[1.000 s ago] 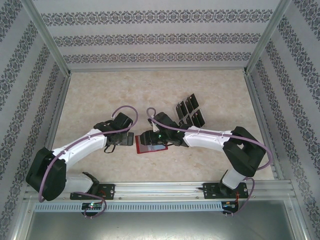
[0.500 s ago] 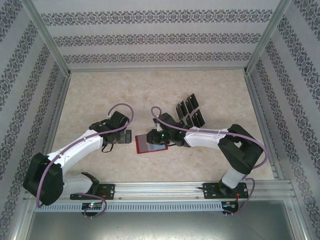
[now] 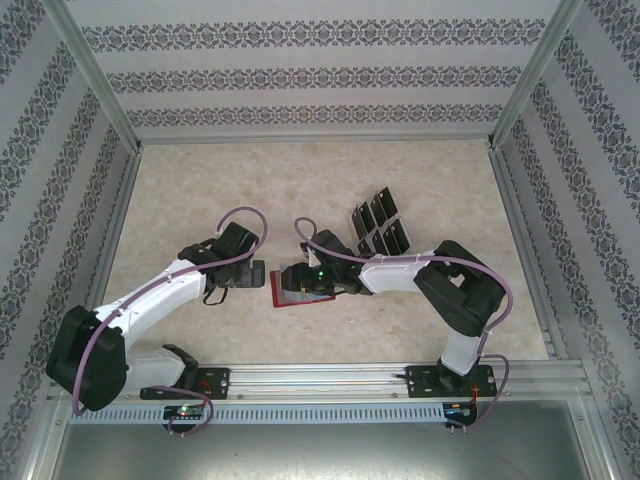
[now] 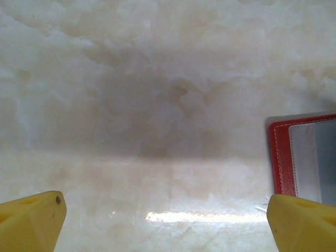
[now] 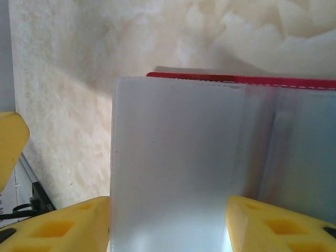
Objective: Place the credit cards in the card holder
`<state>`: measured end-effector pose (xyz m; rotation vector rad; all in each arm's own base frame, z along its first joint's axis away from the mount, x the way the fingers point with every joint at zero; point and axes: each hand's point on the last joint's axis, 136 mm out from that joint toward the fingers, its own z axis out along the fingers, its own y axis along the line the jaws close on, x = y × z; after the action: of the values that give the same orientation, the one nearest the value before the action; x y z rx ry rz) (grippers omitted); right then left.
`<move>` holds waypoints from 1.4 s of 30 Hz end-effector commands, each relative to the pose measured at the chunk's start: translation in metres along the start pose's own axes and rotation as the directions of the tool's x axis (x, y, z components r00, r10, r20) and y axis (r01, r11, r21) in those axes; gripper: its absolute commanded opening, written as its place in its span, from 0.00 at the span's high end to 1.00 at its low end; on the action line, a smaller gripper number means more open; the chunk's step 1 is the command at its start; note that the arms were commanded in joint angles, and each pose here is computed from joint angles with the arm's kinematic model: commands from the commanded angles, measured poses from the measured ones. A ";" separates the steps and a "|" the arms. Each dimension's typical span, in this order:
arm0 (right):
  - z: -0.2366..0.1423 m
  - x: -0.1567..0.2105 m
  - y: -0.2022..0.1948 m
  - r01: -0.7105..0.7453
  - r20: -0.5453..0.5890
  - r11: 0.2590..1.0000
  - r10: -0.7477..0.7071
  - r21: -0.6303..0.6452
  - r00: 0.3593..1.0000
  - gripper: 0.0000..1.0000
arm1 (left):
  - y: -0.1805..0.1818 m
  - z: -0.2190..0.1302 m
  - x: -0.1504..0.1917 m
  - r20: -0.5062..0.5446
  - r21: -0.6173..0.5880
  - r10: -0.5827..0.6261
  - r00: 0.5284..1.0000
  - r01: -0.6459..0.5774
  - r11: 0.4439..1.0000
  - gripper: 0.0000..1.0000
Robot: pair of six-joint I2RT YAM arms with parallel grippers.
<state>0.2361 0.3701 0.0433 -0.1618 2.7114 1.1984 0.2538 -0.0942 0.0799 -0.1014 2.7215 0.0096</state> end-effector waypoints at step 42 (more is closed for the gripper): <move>-0.187 -0.061 -0.108 0.175 0.016 0.715 -0.252 0.677 0.968 0.59 | -0.044 0.047 0.029 -0.110 0.005 0.093 0.990 -0.093 0.996 0.02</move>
<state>0.2823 0.1745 0.0979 -0.2434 2.7469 0.2353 0.2505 -0.1431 0.0289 0.0240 2.8428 -0.0135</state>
